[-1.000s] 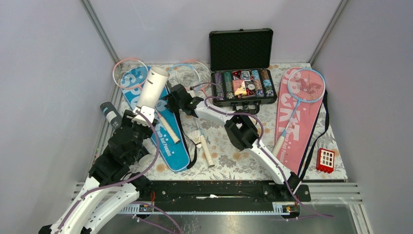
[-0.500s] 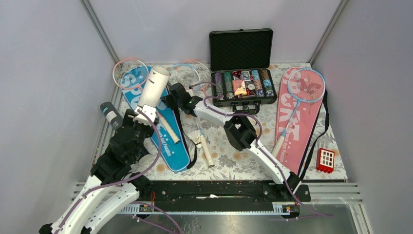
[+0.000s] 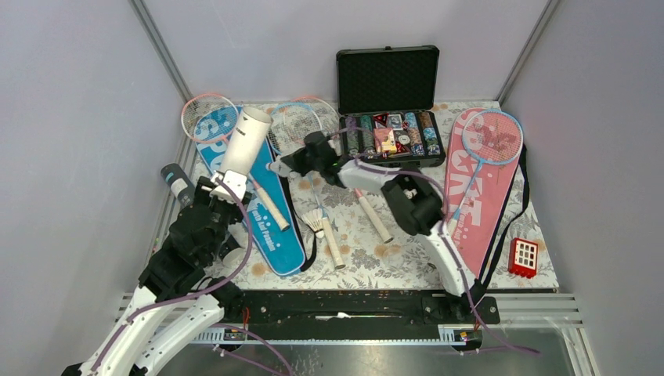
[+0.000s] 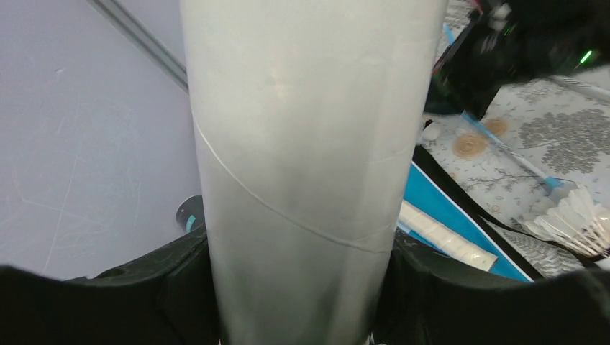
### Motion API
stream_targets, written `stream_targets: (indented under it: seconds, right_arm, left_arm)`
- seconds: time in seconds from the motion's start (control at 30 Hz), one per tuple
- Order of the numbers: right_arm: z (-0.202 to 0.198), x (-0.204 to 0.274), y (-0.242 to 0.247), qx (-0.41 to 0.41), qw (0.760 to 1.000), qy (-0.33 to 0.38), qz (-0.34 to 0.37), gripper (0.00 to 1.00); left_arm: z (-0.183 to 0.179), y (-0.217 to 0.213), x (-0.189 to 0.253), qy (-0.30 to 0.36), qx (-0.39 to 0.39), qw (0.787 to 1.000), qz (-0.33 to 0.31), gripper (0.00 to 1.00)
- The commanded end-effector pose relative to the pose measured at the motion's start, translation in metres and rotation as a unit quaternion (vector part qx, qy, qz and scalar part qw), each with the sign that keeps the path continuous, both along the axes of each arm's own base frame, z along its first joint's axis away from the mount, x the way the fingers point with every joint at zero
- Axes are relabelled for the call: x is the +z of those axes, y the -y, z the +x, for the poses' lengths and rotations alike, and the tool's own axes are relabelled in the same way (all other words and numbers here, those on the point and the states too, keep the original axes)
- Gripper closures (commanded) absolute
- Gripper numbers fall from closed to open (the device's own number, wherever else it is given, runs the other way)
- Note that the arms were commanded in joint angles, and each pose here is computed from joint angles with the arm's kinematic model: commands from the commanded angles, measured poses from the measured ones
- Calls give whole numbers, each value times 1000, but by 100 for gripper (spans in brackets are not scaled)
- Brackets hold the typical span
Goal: Pack up the badminton gear
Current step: Pick up the shuttlecock from the racket bag, then place the shuttlecock at the shuttle tube.
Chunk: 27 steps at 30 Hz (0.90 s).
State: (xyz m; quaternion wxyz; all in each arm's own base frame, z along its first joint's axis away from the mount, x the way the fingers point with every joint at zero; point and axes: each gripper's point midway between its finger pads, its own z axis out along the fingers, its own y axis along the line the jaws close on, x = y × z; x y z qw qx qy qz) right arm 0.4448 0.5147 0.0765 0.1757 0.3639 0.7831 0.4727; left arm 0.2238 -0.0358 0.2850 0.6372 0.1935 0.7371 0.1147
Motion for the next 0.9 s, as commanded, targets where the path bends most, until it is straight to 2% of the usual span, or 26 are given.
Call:
stream_targets:
  seconds: [0.0,0.17,0.3,0.43,0.63,0.77,0.87]
  right_arm:
    - [17,169,61,23,981,169,95,100]
    - [-5,214,132,62,968,228,82,100]
    - [-39,235,183,123,954,273,24,100]
    - [-86,250,221,204,921,325,-64,100]
    - [-174,262,268,306,846,395,-185,100]
    - [-216,283,285,323,816,438,-194,100]
    - [-243,301,286,337,802,465,-165,100]
  left_arm:
    - [-8,15,27,32,-54,997,-42,64]
    - [-15,36,19,15,-124,992,-26,64]
    - [-20,62,2,-12,-207,978,11,64]
    - [-31,87,-9,-27,-293,955,33,64]
    - [-41,103,-31,-68,-362,926,82,66]
    - [-40,105,-35,-76,-375,918,105,66]
    - [-41,110,-31,-72,-391,911,112,66]
